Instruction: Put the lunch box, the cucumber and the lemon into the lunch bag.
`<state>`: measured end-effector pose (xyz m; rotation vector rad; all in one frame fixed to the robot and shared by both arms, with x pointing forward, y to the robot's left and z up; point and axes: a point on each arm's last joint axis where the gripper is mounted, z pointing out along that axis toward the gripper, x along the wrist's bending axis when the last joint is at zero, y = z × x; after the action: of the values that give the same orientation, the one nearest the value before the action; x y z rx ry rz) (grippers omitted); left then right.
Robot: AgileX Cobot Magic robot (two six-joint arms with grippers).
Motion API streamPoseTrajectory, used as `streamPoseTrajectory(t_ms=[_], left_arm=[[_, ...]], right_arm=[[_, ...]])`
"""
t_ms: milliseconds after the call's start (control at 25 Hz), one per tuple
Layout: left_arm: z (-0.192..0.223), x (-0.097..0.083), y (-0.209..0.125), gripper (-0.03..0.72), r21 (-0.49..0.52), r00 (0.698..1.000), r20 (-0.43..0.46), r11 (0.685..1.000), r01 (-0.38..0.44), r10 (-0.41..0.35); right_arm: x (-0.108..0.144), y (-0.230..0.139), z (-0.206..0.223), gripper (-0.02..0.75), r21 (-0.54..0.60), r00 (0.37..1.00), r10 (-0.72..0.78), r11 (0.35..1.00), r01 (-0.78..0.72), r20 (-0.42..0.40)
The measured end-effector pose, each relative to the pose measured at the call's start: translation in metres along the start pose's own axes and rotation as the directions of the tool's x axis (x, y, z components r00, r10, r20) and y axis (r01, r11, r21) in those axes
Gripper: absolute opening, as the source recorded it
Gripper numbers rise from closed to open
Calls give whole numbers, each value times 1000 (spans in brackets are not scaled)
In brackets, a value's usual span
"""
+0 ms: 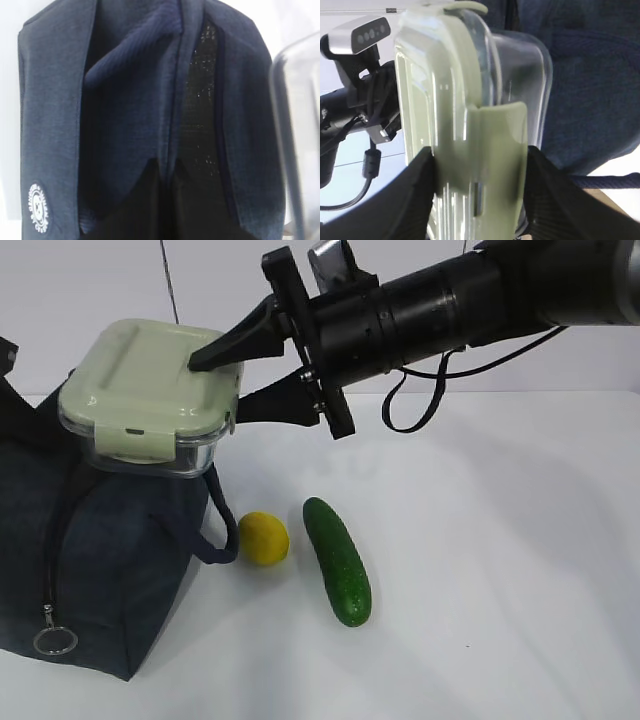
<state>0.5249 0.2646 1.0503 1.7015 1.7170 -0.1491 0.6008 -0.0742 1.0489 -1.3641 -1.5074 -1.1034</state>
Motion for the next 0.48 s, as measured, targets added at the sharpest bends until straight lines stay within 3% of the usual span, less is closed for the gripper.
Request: streamPoseTrajectory(t_ms=[320, 480], left_arm=[[3, -6, -2, -6, 20, 1000, 12, 1000, -15, 15], [3, -6, -2, -6, 22, 1000, 13, 1000, -13, 12]], right_arm=[[-7, 4, 18, 391, 1, 1000, 27, 1000, -27, -14], [-23, 6, 24, 391, 16, 999, 37, 999, -38, 33]])
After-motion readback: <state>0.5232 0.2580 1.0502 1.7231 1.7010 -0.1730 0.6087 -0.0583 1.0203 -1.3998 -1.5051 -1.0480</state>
